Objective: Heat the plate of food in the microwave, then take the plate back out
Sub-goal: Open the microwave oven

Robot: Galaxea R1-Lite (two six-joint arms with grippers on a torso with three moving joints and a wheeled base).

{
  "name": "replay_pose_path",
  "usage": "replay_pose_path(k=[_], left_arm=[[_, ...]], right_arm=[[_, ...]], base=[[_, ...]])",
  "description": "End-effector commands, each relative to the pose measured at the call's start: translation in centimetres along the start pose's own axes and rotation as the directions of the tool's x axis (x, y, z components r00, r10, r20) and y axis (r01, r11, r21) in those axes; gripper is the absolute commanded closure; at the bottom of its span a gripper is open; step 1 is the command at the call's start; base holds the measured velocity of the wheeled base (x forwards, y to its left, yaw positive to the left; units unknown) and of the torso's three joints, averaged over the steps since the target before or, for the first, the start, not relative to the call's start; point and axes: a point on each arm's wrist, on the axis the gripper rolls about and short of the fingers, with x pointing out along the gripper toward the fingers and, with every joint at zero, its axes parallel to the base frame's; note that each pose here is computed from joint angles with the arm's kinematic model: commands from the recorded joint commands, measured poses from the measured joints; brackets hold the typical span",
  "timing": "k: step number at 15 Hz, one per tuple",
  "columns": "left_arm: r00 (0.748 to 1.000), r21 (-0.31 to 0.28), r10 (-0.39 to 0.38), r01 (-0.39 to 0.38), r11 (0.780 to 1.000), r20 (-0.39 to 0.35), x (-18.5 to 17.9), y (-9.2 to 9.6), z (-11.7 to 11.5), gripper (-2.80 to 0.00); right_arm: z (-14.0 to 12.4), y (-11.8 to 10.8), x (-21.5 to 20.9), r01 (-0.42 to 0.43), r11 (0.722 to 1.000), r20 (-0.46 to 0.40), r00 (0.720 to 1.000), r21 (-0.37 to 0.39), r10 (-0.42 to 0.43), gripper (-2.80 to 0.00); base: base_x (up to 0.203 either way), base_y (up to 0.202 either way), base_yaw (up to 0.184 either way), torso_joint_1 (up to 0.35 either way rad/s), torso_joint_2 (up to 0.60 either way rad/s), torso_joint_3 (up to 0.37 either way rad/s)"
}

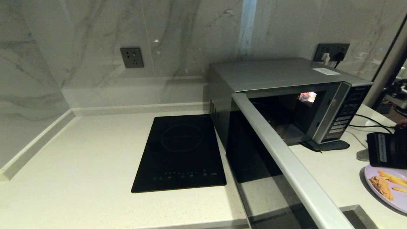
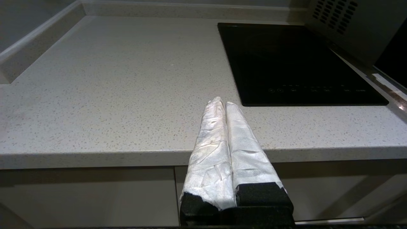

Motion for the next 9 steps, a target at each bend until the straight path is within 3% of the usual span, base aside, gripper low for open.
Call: replay_pose_path(k=[1, 4, 9], left_arm=[[1.000, -0.002, 0.001, -0.001, 1.000, 0.000, 0.0, 0.0, 0.0, 0.00], [1.000, 0.000, 0.001, -0.001, 1.000, 0.000, 0.0, 0.0, 0.0, 0.00], [1.000, 0.000, 0.001, -0.001, 1.000, 0.000, 0.0, 0.0, 0.0, 0.00]], right_arm=[[0.9, -3.7, 1.6, 0.140, 0.976, 0.003, 0.990, 0.168, -0.143, 0.00], [1.5, -8.5, 2.5, 0.191, 0.901, -0.021, 0.980, 0.389, -0.198, 0.00], [0.3, -15.1, 3.7, 0.190, 0.735, -0.115, 0.982, 0.650, -0.152, 0.00]], base=[[0.000, 0.000, 0.000, 0.000, 0.00, 0.000], [0.000, 0.000, 0.000, 0.000, 0.00, 0.000], [0.000, 0.000, 0.000, 0.000, 0.00, 0.000]])
